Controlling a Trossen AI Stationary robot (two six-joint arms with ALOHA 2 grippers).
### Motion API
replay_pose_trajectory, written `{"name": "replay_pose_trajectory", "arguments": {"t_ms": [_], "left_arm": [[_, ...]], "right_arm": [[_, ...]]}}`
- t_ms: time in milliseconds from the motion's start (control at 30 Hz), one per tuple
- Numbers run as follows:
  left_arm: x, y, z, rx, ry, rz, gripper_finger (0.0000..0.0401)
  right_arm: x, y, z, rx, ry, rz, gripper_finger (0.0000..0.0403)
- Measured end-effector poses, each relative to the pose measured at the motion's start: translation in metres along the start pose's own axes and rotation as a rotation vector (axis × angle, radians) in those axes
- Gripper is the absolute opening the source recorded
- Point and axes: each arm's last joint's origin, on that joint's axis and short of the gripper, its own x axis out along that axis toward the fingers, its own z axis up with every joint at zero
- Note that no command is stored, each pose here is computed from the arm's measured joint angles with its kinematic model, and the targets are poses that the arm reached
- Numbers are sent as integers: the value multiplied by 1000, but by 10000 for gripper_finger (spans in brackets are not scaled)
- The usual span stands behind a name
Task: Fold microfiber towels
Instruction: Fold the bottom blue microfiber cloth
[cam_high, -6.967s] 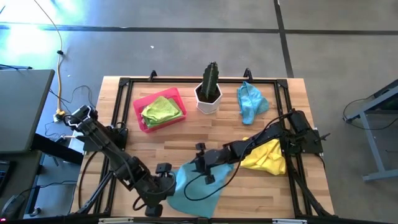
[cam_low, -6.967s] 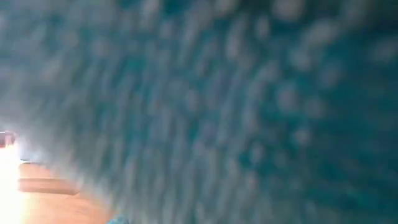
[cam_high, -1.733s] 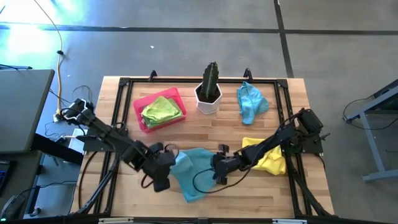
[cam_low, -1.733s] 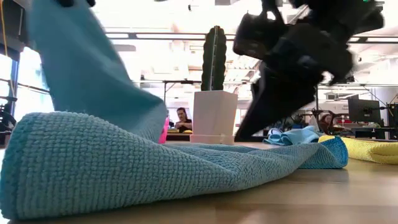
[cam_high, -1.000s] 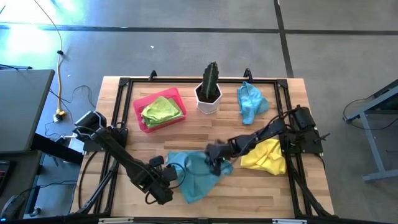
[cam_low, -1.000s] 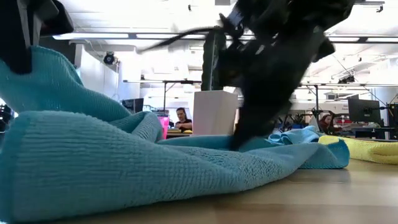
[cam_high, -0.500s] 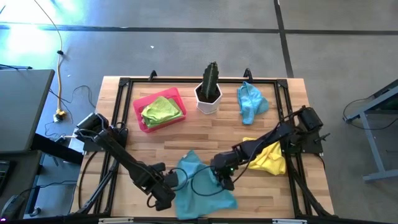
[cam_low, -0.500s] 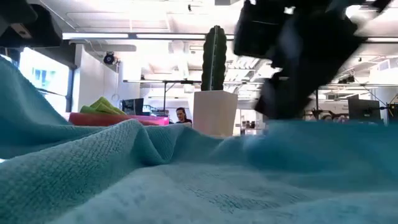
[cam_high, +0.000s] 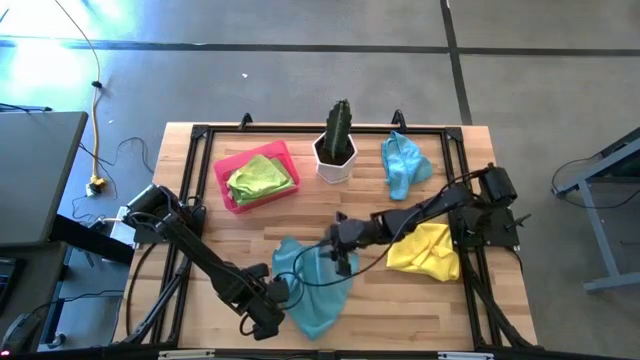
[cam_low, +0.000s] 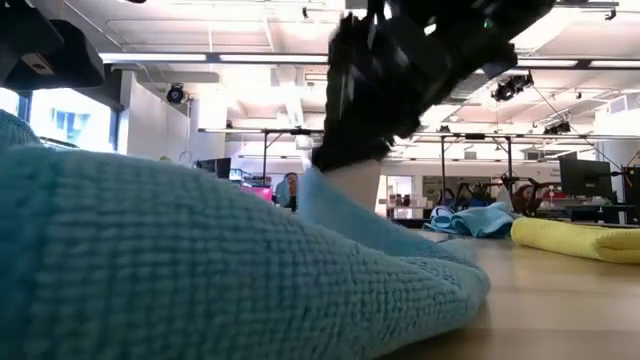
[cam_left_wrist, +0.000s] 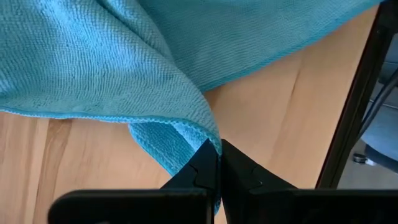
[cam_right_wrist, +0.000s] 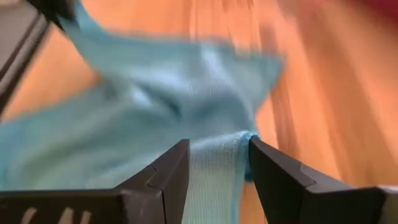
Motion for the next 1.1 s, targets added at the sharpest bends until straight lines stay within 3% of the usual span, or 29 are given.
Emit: {"name": "replay_pose_trajectory", "arguments": {"t_ms": [100, 200, 300, 533, 767, 900, 1100], "left_arm": [[0, 0, 0, 1, 2, 0, 0], [0, 0, -1, 3, 6, 0, 0], [0, 0, -1, 3, 6, 0, 0], [0, 0, -1, 2, 1, 0, 0], [0, 0, -1, 3, 1, 0, 0], [0, 0, -1, 5, 2, -1, 0], [0, -1, -1, 12, 5, -2, 0]], "right_arm": [[-1, -7, -15, 62, 182, 33, 156], [-6, -10, -32, 90, 361, -8, 156], [-9, -10, -37, 81, 412, -52, 156], [-8, -12, -16, -14, 233, -77, 156], [-12, -27, 42, -118, 36, -183, 156], [-8, -35, 63, -146, -63, -117, 156], [25, -44, 56, -229, -42, 25, 171]]}}
